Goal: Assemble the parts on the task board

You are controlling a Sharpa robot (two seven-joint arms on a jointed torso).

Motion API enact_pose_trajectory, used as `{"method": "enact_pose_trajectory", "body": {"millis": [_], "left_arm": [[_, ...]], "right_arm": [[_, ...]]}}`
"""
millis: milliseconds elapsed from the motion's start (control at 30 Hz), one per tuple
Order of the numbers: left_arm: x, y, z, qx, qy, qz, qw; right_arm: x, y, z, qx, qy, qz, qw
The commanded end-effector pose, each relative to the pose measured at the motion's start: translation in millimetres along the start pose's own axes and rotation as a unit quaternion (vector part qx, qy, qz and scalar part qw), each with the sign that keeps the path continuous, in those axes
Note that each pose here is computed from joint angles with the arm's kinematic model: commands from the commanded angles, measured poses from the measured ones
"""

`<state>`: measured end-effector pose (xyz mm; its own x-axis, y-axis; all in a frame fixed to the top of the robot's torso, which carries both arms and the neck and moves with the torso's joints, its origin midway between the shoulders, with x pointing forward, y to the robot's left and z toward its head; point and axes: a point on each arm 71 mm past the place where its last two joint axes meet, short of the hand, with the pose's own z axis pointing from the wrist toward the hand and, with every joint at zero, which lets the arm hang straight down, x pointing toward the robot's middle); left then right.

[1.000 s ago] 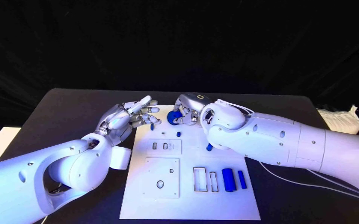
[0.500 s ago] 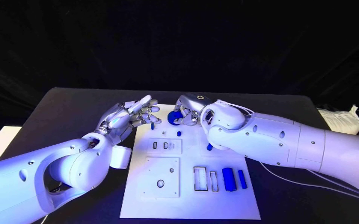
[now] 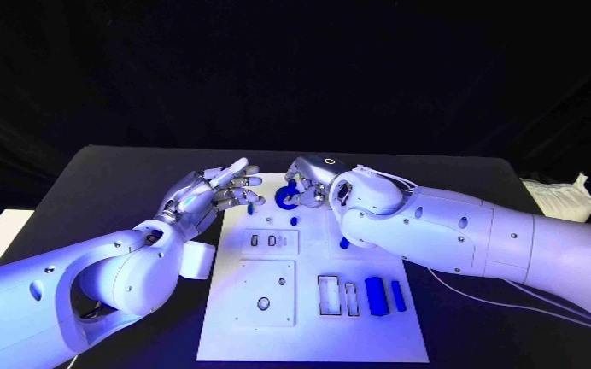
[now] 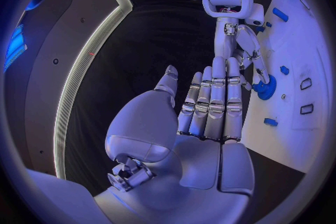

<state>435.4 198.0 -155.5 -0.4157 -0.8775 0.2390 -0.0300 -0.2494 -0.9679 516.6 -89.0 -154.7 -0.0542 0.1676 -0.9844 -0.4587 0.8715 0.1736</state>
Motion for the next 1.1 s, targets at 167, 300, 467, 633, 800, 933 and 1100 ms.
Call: {"method": "enact_pose_trajectory", "body": {"millis": [167, 300, 467, 633, 800, 933, 1100], "left_arm": [[2.1, -0.7, 0.5, 0.001, 0.011, -0.006, 1.000], [0.9, -0.8, 0.5, 0.002, 0.010, -0.005, 1.000], [-1.8, -1.3, -0.2, 0.002, 0.007, -0.004, 1.000], [-4.7, -0.9, 0.4, 0.001, 0.004, -0.003, 1.000], [-6.7, 0.0, 1.8, 0.001, 0.001, -0.003, 1.000], [-7.3, 1.0, 3.3, 0.000, 0.000, -0.003, 1.000], [-8.2, 2.3, 5.2, 0.000, -0.001, -0.003, 1.000]], "right_arm": [[-4.5, -2.4, -5.2, -0.004, -0.025, 0.011, 1.000], [-12.0, -8.9, -16.7, -0.018, -0.051, 0.039, 0.998], [-25.8, -31.2, -40.4, -0.044, -0.060, 0.091, 0.993], [-36.8, -64.5, -64.1, -0.059, -0.043, 0.123, 0.990], [-42.4, -97.0, -82.3, -0.046, -0.036, 0.135, 0.989], [-42.1, -118.4, -91.2, -0.034, -0.034, 0.122, 0.991], [-34.0, -137.0, -97.0, -0.019, -0.025, 0.109, 0.994]]}}
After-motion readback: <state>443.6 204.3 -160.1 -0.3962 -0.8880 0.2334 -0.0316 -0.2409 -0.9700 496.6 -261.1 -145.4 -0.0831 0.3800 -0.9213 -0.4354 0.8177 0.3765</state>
